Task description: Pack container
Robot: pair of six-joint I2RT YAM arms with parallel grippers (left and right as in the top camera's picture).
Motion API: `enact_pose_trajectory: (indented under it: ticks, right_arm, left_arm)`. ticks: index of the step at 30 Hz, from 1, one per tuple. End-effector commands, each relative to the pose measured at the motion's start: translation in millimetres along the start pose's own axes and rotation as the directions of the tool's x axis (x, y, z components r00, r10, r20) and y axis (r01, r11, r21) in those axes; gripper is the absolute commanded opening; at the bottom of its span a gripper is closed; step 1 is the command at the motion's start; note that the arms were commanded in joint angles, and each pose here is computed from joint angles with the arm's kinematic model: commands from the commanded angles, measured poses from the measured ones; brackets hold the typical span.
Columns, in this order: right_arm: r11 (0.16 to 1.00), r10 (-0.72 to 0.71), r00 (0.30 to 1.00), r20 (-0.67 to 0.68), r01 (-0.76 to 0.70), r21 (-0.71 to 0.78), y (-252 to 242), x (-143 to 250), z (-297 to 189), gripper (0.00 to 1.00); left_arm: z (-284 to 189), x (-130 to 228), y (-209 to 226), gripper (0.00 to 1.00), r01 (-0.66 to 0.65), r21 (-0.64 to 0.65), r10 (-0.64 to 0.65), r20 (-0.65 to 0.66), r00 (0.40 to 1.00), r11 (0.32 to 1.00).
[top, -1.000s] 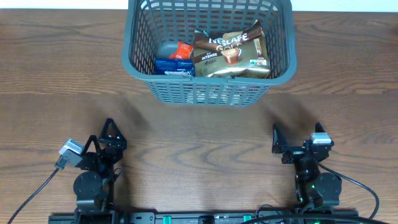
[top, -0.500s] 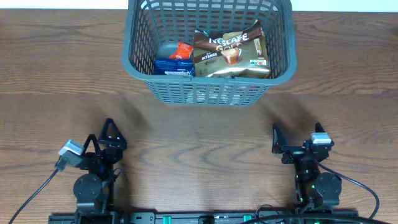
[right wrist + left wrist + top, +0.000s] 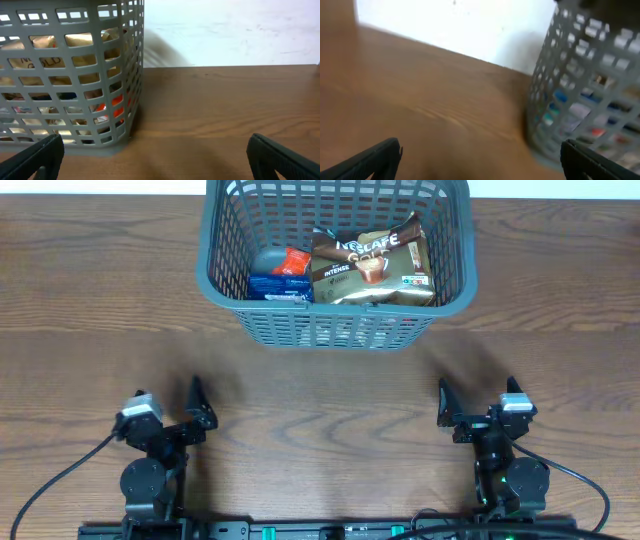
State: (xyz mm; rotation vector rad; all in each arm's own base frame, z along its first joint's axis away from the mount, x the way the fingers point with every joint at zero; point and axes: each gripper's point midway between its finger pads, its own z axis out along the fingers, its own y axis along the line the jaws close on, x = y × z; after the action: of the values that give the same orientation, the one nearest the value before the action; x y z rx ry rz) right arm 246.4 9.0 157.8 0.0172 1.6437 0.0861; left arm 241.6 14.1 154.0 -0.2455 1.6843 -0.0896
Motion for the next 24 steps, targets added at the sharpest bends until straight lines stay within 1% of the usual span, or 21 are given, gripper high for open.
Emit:
enact_pose_trajectory:
  ticks: [1,4,11,24]
  right_arm:
    - [1.0,0.01,1.0,-0.003,-0.01,0.005,-1.6,1.3,0.0,0.98]
    - [1.0,0.01,1.0,-0.003,-0.01,0.005,-1.6,1.3,0.0,0.99]
    - [1.0,0.01,1.0,-0.003,-0.01,0.005,-1.6,1.3,0.0,0.99]
    - [1.0,0.01,1.0,-0.003,-0.01,0.005,-1.6,1.3,0.0,0.99]
  left_arm:
    - [2.5,16.0,2.4,0.98,-0.261,0.005,0.261,-0.033,0.965,0.965]
    - [2.5,15.9,2.3,0.98,-0.305,0.007,0.305,-0.033,0.952,0.952]
    - [2.5,15.8,2.5,0.98,-0.327,0.006,0.327,-0.032,0.944,0.945]
    - [2.6,16.4,2.6,0.99,-0.33,0.007,0.33,-0.035,0.943,0.944]
